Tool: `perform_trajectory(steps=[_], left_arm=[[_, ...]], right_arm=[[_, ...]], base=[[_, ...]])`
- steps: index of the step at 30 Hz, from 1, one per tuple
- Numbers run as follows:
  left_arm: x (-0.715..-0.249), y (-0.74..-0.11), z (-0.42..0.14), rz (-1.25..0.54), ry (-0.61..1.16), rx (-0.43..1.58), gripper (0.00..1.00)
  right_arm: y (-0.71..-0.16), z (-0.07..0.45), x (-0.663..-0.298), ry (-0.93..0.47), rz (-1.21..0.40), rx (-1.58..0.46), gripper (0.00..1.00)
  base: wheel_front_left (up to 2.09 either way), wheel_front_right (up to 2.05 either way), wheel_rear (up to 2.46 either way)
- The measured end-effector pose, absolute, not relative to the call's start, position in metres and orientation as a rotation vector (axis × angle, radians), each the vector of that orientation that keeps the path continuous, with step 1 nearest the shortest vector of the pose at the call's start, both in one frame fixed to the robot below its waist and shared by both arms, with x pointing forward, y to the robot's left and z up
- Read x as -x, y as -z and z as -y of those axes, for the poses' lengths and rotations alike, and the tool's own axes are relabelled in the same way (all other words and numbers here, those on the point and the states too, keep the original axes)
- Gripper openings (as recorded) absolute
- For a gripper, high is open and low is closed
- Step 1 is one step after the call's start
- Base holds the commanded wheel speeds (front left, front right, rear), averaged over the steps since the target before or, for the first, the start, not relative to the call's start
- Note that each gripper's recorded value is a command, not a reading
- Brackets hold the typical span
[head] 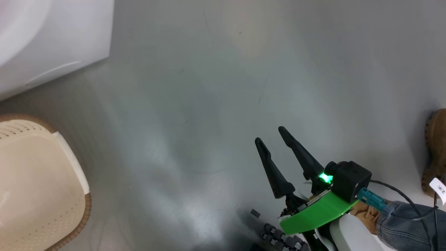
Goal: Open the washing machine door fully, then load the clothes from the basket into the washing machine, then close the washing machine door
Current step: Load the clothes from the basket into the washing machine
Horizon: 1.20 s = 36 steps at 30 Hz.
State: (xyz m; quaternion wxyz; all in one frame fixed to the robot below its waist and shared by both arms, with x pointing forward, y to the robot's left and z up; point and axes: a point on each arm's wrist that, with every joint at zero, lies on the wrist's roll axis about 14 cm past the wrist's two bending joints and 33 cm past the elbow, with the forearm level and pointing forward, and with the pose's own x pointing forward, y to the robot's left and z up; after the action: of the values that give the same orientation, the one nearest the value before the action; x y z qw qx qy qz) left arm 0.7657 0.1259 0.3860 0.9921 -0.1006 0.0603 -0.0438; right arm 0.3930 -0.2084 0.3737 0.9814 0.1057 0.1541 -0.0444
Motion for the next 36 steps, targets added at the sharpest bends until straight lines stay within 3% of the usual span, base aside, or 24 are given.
perform_trajectory(steps=[13,14,16,17,18,20,36], left_arm=[[-0.787,-0.411,-0.125,0.008,0.085,0.171,0.0],[-0.786,-0.41,-0.125,0.005,0.084,0.161,0.04],[-0.785,-0.408,-0.125,-0.003,0.083,0.138,0.4],[-0.785,-0.406,-0.125,-0.005,0.086,0.129,0.52],[-0.784,-0.404,-0.126,-0.013,0.079,0.125,0.8],[-0.783,-0.4,-0.128,-0.032,0.065,0.12,1.0],[-0.762,-0.411,-0.125,-0.152,0.018,0.075,1.0]], right_arm=[[-0.358,0.204,-0.384,0.099,-0.36,-0.23,1.0],[-0.358,0.203,-0.384,0.098,-0.36,-0.231,1.0],[-0.358,0.202,-0.385,0.095,-0.359,-0.233,1.0],[-0.358,0.201,-0.385,0.092,-0.359,-0.234,1.0],[-0.358,0.201,-0.385,0.09,-0.359,-0.235,1.0],[-0.358,0.201,-0.386,0.088,-0.358,-0.235,1.0],[-0.374,0.19,-0.397,0.037,-0.304,-0.244,1.0]], base=[[0.0,0.0,0.0],[0.0,0.0,0.0],[0.0,0.0,0.0],[0.0,0.0,0.0],[0.0,0.0,0.0],[0.0,0.0,0.0],[0.0,0.0,0.0]])
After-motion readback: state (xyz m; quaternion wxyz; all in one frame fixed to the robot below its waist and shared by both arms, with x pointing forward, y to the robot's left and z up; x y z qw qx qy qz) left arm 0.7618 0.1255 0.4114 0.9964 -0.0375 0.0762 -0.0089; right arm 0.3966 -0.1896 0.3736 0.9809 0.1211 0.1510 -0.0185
